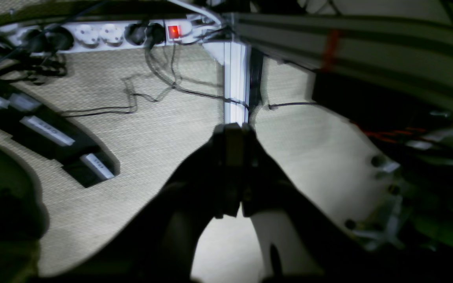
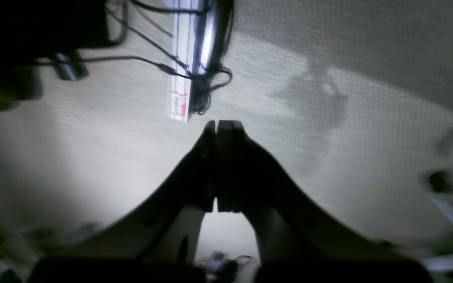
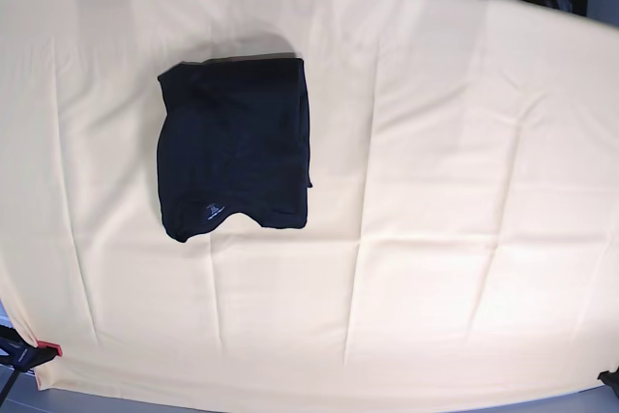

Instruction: Fold the T-shirt properly

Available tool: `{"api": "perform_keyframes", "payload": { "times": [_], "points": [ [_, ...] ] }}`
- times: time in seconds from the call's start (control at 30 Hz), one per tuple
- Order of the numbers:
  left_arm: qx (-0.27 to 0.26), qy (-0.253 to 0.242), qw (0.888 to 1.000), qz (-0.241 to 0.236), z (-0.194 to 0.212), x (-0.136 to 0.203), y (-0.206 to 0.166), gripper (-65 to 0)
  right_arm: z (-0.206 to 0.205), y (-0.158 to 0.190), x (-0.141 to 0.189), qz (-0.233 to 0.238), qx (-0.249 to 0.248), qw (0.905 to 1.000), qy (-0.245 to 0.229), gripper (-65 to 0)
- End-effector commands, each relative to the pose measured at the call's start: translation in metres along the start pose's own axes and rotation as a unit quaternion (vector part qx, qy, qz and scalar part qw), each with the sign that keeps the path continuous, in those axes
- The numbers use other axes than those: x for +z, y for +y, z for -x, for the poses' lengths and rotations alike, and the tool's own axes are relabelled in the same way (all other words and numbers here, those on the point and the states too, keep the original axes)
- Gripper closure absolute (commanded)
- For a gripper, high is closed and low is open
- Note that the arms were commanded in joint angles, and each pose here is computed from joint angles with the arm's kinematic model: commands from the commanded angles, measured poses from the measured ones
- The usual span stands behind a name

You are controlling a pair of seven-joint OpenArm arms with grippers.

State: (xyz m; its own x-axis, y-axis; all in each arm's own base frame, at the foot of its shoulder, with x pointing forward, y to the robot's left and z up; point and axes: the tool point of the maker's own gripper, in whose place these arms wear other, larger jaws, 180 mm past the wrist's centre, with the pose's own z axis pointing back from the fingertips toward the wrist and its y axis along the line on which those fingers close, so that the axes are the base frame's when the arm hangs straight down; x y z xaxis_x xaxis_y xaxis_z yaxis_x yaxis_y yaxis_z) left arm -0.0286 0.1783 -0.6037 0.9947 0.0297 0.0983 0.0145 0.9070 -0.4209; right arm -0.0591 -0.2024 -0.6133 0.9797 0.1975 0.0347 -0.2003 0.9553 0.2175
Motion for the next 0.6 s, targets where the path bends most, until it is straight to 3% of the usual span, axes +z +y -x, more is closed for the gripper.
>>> {"api": "perform_keyframes", "payload": {
  "times": [0.0,0.2,0.3,0.57],
  "points": [
    [-0.009,-0.007,1.0,-0.013,-0.004,-0.003,0.004,0.0,-0.01,0.0,-0.003,0.002,0.005,0.9999,-0.014,0.0],
    [-0.064,-0.063,0.987,-0.135,-0.012,-0.023,0.012,0.0,-0.042,0.007,-0.021,0.042,0.044,0.9965,-0.056,0.0],
    [-0.058,-0.058,0.988,-0.132,-0.003,-0.029,0.003,0.0,-0.049,0.015,-0.024,0.048,0.037,0.9954,-0.074,0.0],
    [-0.006,-0.069,0.99,-0.125,0.016,-0.048,-0.036,0.0,-0.049,0.064,-0.036,0.011,0.018,0.9961,-0.085,0.0]
  ]
}}
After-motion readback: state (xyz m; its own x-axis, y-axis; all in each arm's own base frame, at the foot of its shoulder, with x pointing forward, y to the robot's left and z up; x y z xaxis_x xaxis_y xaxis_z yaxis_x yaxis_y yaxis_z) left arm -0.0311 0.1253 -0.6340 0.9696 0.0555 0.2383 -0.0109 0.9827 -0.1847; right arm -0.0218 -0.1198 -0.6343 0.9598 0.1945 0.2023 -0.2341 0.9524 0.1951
